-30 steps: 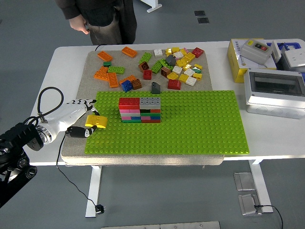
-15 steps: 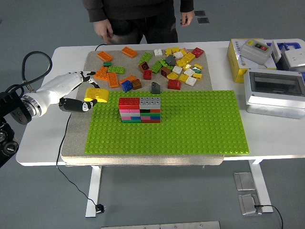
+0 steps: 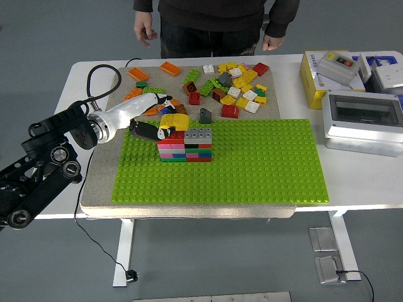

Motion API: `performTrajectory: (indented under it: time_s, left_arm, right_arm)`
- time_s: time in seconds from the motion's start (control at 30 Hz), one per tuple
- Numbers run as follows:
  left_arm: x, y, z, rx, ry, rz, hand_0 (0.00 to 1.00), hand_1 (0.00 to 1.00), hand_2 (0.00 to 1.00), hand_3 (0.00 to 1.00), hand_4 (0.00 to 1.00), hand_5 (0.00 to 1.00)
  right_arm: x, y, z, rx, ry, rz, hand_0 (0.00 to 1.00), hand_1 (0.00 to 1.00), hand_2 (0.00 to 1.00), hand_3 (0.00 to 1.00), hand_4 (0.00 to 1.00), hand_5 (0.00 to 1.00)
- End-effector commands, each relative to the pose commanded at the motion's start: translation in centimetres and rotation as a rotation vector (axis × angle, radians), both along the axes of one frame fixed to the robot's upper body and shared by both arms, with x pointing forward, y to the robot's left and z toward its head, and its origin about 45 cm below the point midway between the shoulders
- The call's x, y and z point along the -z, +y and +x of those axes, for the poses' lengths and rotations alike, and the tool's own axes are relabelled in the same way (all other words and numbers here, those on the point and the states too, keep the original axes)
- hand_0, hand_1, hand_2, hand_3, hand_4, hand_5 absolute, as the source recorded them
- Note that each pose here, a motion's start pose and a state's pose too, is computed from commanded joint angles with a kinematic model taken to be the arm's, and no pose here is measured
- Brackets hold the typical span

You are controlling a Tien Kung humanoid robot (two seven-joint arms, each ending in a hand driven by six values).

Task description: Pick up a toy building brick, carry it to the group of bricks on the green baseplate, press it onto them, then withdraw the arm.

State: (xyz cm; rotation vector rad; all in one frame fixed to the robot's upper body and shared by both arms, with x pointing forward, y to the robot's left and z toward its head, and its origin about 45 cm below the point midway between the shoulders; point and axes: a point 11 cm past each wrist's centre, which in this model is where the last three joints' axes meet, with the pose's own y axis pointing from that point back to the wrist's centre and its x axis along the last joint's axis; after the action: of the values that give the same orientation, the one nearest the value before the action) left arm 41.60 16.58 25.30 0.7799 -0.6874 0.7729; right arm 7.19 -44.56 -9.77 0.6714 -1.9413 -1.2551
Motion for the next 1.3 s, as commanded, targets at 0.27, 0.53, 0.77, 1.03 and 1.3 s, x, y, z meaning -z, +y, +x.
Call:
performTrajectory:
  time_s: [0.27, 0.53, 0.77, 1.03, 1.3]
  left_arm:
    - [1.3, -1.3, 1.1, -0.008, 0.032, 0.005, 0.998, 0.979, 0.964, 0.52, 0.607, 0.236]
    - [1.7, -1.6, 1.57, -0.013, 0.032, 0.015, 0.998, 0.979, 0.961, 0.524, 0.615, 0.25]
    - [2.3, -1.5, 1.56, -0.015, 0.046, 0.028, 0.998, 0.979, 0.959, 0.526, 0.618, 0.254]
    - [2.8, -1.4, 1.53, -0.014, 0.054, 0.041, 0.998, 0.978, 0.958, 0.527, 0.621, 0.266]
    - [3.4, -1.3, 1.63, -0.015, 0.061, 0.054, 0.998, 0.978, 0.957, 0.524, 0.629, 0.279]
  right_arm:
    - [0.0, 0.1, 0.4, -0.011, -0.006, 0.0, 0.767, 0.716, 0.749, 0.745, 0.526, 0.854]
    - [0.0, 0.3, 0.5, -0.015, -0.011, 0.002, 0.766, 0.716, 0.75, 0.745, 0.528, 0.855]
    - [0.0, 0.3, 0.5, -0.016, -0.014, 0.004, 0.766, 0.716, 0.75, 0.745, 0.528, 0.855]
    - [0.1, 0.4, 0.5, -0.013, -0.017, 0.007, 0.769, 0.716, 0.75, 0.743, 0.528, 0.854]
    - [0.2, 0.5, 0.3, -0.011, -0.021, 0.01, 0.768, 0.715, 0.751, 0.745, 0.528, 0.855]
